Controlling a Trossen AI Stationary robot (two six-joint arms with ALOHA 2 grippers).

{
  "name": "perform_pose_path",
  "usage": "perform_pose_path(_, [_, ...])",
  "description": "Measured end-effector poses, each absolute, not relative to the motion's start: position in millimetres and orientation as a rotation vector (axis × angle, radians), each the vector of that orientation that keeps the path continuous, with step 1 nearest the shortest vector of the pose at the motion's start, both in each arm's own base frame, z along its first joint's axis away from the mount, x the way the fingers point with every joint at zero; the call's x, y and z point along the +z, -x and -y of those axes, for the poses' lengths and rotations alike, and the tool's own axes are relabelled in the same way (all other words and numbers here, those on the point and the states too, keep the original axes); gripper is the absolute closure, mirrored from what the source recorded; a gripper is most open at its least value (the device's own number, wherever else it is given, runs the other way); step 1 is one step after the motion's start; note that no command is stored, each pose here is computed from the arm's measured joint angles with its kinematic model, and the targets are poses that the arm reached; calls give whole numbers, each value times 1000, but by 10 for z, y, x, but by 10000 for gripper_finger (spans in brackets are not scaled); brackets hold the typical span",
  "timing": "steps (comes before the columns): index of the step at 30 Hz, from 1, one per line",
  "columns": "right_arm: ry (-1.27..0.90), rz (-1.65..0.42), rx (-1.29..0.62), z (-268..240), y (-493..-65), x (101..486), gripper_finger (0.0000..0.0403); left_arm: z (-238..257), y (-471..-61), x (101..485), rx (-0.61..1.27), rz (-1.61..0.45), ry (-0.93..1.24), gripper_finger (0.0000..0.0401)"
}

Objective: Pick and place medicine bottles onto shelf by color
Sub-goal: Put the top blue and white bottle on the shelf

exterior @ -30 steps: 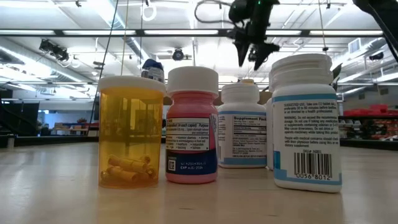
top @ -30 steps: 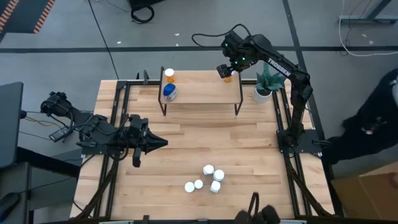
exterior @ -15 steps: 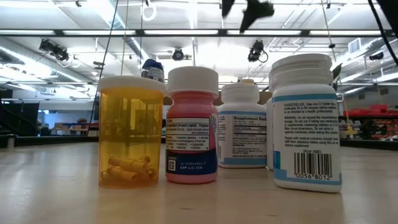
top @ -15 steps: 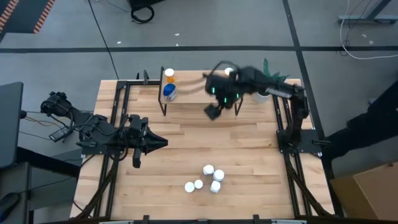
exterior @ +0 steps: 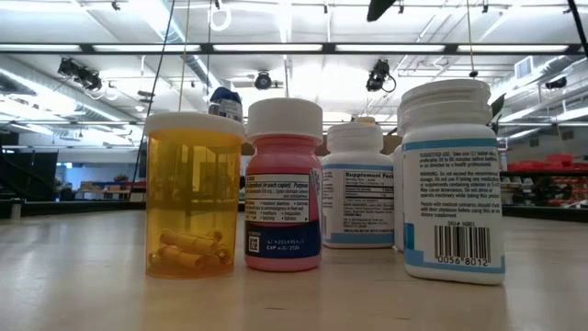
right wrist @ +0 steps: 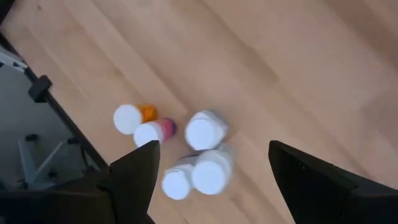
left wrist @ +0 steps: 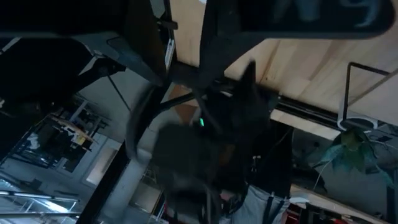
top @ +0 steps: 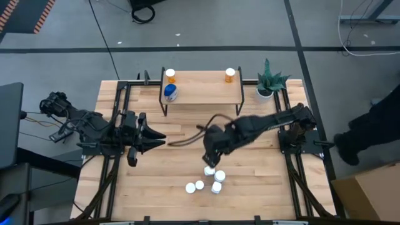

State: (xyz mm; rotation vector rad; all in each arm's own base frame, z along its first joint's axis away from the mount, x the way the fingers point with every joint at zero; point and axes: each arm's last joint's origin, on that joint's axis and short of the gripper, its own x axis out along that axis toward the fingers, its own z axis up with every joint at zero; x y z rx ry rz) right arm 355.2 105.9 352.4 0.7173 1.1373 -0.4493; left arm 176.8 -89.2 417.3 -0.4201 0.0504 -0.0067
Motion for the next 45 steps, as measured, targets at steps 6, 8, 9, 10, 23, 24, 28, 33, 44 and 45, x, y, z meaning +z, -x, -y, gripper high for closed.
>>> perform_pose_path(6, [-726,-1080,-400,-1353,-3628,3170,95,892,-1763,4189,-10,-48,440,262])
perform_pose_path(8, [-721,-1084,-390,-1419,-3630,3020,95,893,-1763,4189,-16,-50,441,253])
perform_pose_path(9, [-728,-1092,-386,-1447,-3627,2943,95,894,-1763,4189,-18,-50,441,248])
perform_pose_path(10, [-738,-1101,-384,-1470,-3622,2868,95,894,-1763,4189,-18,-50,442,244])
perform_pose_path(23, [-231,-1101,-89,-1506,-3633,2679,95,893,-1765,4188,-18,-50,433,221])
perform_pose_path(24, [-184,-1102,-65,-1508,-3641,2663,95,893,-1765,4187,-17,-51,433,220])
perform_pose_path(28, [-39,-1117,-1,-1501,-3704,2544,95,892,-1765,4177,-15,-60,428,218])
perform_pose_path(33, [-31,-1138,20,-1430,-3794,2438,95,893,-1766,4174,-14,-64,426,219])
perform_pose_path(44, [-18,-1192,107,-1446,-3840,2302,95,892,-1765,4153,-9,-83,442,219])
perform_pose_path(45, [-10,-1195,108,-1443,-3837,2300,95,892,-1765,4154,-9,-83,443,220])
